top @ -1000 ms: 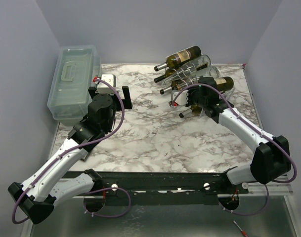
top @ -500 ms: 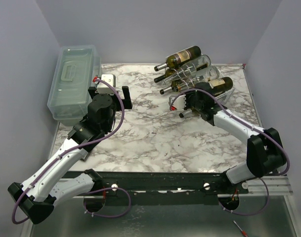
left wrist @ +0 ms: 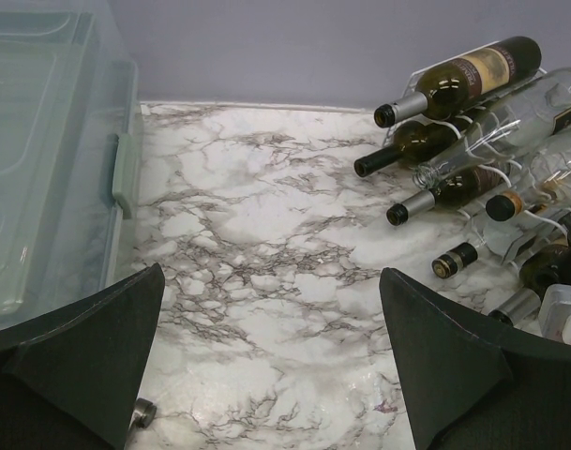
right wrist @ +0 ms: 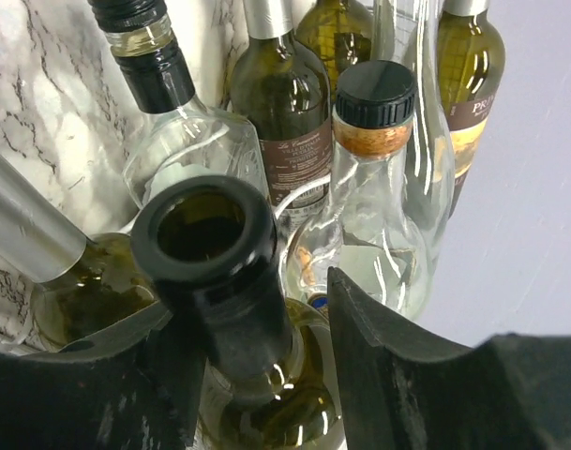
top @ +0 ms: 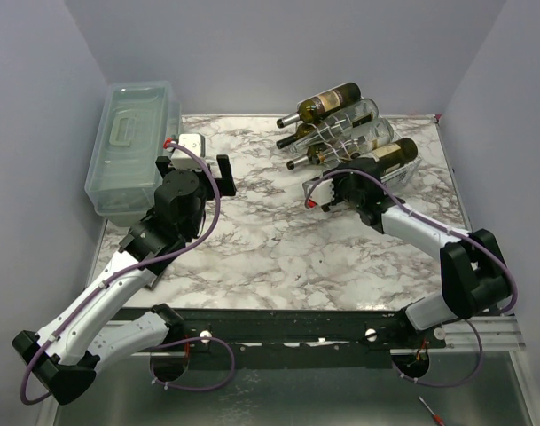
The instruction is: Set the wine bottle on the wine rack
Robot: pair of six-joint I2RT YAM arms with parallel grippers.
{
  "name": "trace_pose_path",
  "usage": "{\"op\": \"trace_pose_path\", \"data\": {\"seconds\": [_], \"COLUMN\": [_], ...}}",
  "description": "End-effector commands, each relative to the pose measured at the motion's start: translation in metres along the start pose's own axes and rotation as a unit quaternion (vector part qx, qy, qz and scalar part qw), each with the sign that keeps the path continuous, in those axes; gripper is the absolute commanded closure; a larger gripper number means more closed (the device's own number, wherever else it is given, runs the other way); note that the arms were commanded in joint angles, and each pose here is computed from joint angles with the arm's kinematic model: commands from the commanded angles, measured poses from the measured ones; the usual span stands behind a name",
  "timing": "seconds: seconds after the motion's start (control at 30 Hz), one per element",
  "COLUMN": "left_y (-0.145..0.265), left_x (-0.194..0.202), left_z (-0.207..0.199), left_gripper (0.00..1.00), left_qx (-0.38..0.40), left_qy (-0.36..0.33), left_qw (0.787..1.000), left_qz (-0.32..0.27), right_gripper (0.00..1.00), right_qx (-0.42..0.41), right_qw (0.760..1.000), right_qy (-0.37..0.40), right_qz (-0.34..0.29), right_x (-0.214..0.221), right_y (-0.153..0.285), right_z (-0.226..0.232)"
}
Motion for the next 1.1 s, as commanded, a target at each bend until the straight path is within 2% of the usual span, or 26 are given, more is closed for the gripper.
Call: {"op": "trace_pose_path", "data": {"seconds": [0.0, 0.13, 0.2, 0.27, 0.3, 0.57, 0.67, 0.8, 0.97, 1.07], "left_y": [0.003, 0.003, 0.003, 0.003, 0.003, 0.003, 0.002, 0.001, -0.003, -0.006], "left_x": [-0.01, -0.01, -0.01, -0.01, -0.01, -0.01, -0.01, -0.009, -0.005, -0.002], "left_z": [0.004, 0.005, 0.005, 0.004, 0.004, 0.004, 0.005, 0.005, 0.003, 0.001], "left_gripper": [0.01, 0.01, 0.01, 0.01, 0.01, 0.01, 0.01, 0.01, 0.01, 0.01], "left_qx": [-0.011, -0.011, -0.011, -0.01, -0.01, -0.01, -0.012, -0.014, -0.012, -0.01], "left_qy": [0.006, 0.006, 0.007, 0.007, 0.007, 0.008, 0.007, 0.005, 0.006, 0.003], "left_qw": [1.0, 1.0, 1.0, 1.0, 1.0, 1.0, 1.0, 1.0, 1.0, 1.0], "left_qz": [-0.018, -0.019, -0.019, -0.019, -0.018, -0.018, -0.019, -0.017, -0.01, -0.004], "right_gripper": [0.47, 0.41, 0.34, 0.09, 0.01, 0.0, 0.0, 0.0, 0.0, 0.0], "right_qx": [0.026, 0.027, 0.029, 0.026, 0.024, 0.03, 0.056, 0.104, 0.138, 0.143], "right_qw": [0.999, 0.999, 0.999, 0.998, 0.997, 0.993, 0.98, 0.953, 0.915, 0.867], "right_qy": [-0.006, -0.005, -0.013, -0.027, -0.031, -0.071, -0.148, -0.219, -0.327, -0.438], "right_qz": [-0.019, -0.027, -0.037, -0.056, -0.064, -0.091, -0.117, -0.182, -0.189, -0.188], "right_x": [-0.004, -0.008, -0.013, -0.019, -0.022, -0.042, -0.051, -0.064, -0.062, -0.063], "right_y": [0.0, 0.005, 0.009, 0.015, 0.018, 0.047, 0.067, 0.105, 0.128, 0.134], "right_z": [-0.015, -0.013, -0.014, -0.015, -0.016, -0.024, -0.034, -0.053, -0.065, -0.078]}}
Point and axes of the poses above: each gripper's point midway between its finger pads, its own y axis back along the fingers, its own z axis along the line the jaws close on, x = y × z, the point moved 5 cm from there along y, back along the fingers, and after that the axes turned 3 degrees about y, right-handed, at the moved point
